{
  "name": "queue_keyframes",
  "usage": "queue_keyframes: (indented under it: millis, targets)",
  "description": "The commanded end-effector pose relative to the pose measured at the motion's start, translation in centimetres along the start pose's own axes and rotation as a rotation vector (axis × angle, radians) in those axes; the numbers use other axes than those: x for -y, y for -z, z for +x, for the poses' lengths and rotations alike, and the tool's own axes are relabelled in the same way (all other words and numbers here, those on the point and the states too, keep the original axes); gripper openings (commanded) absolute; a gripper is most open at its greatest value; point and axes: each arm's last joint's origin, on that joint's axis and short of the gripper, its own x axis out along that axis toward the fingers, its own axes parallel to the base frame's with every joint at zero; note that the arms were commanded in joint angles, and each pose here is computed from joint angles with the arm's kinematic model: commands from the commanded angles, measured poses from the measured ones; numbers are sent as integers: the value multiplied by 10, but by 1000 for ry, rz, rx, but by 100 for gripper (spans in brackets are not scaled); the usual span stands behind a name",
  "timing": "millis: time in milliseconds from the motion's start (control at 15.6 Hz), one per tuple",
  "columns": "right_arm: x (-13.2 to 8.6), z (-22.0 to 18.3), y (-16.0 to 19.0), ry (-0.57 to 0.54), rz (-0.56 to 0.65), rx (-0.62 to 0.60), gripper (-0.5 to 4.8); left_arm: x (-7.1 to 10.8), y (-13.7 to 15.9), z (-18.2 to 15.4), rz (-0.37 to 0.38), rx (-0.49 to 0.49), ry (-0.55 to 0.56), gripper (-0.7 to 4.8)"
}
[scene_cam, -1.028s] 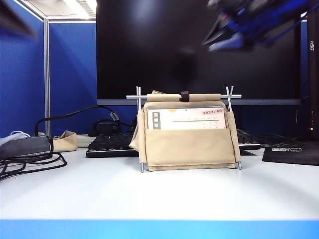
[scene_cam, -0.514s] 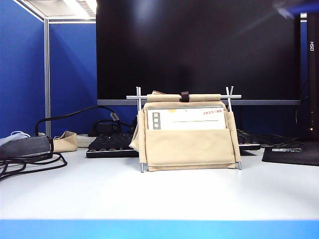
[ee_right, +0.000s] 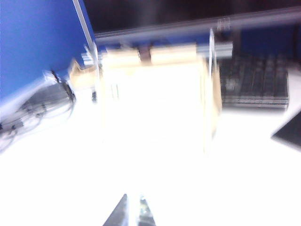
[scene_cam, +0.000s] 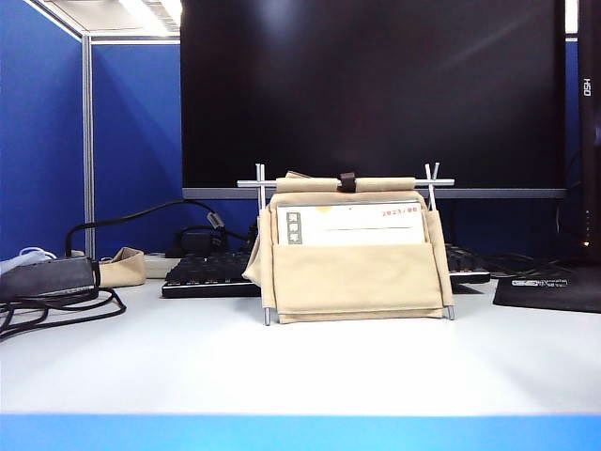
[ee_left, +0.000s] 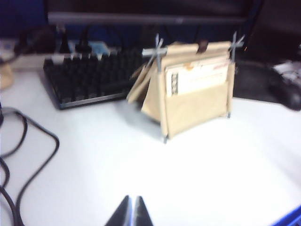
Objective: Turn one page of the calendar.
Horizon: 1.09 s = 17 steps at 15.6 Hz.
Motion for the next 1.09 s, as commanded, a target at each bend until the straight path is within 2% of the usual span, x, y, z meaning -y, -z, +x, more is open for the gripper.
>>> queue_keyframes:
  millis: [64,257,321,385,642,835,1092]
  targets:
    - [5,5,21,17,8,-58,-6,-3,10,6,2,21,-1,24]
    - [7,5,23,78,7,-74,-6,-6,24,10,-6,-7,-30,21]
    - [7,5,23,81,7,-75,-6,-7,27,11,-8,-18,-32,19]
    - [7,5,24,88,7,-79,-6,-8,32,13,-8,-33,-34,-6]
    - [8,5,24,96,7,-82,-6,-12,53,17,-18,-92,-59,-6]
    - [8,5,24,95,7,-84,-6,-13,53,18,8,-86,-96,-6]
    - [7,5,24,94,7,-83,-6,-13,54,17,2,-95,-107,-5]
